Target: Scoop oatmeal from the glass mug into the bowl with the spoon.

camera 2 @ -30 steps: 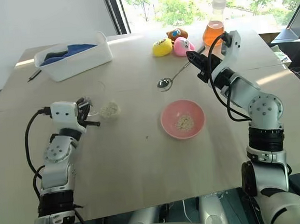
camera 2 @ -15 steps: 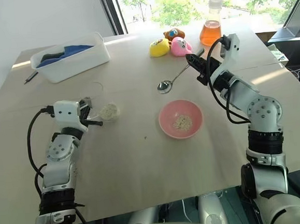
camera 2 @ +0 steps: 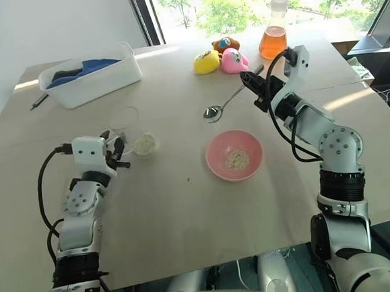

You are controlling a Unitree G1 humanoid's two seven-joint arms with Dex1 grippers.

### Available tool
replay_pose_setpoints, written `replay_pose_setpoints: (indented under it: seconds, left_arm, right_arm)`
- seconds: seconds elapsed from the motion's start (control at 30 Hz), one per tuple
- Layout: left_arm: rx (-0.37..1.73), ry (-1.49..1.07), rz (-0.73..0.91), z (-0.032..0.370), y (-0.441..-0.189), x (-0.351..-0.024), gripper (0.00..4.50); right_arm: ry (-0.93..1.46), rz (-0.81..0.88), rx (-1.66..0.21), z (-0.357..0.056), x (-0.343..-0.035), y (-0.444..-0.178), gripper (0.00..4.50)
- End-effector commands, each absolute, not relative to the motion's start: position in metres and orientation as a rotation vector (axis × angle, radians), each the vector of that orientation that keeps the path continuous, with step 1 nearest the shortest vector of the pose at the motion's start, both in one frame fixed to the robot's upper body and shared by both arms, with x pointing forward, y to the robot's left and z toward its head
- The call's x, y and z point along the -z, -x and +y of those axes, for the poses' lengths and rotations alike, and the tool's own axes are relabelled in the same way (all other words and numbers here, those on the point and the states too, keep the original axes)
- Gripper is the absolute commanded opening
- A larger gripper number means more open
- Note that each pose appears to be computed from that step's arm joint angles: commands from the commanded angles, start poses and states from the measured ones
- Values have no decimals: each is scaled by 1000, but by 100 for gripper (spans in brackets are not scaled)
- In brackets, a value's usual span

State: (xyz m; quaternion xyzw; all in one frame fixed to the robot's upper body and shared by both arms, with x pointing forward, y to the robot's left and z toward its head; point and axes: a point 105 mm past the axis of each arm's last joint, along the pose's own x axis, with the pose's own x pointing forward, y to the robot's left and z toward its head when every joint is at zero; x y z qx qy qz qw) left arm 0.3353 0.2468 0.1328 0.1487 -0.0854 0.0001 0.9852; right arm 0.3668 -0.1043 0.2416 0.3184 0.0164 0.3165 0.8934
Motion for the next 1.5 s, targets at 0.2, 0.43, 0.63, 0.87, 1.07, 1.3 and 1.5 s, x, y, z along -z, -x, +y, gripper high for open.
replay_pose_setpoints:
  seconds: [0.2,0.43,0.63,0.87,1.07,1.3,1.5]
  left_arm:
    - [-28,-299,-233,241,-326,-150,210]
    - [-18,-329,-213,235,-318,-141,210]
    - [-2,-331,-237,225,-317,-144,210]
    - [-39,-325,-245,231,-318,-146,81]
    - [-66,-324,-243,236,-319,-146,2]
    - [-70,-294,-221,235,-325,-145,2]
    - [-18,-260,-194,228,-337,-156,2]
  right_arm:
    - [-649,-31,-702,-101,-259,-360,0]
    - [-650,-29,-700,-101,-258,-360,0]
    - [-646,-25,-703,-100,-257,-360,0]
    - [-644,-21,-704,-99,-255,-359,0]
    - [-644,-22,-705,-98,-254,-359,0]
    - [-623,-42,-731,-88,-265,-359,0]
    - [-559,-132,-865,-56,-308,-347,0]
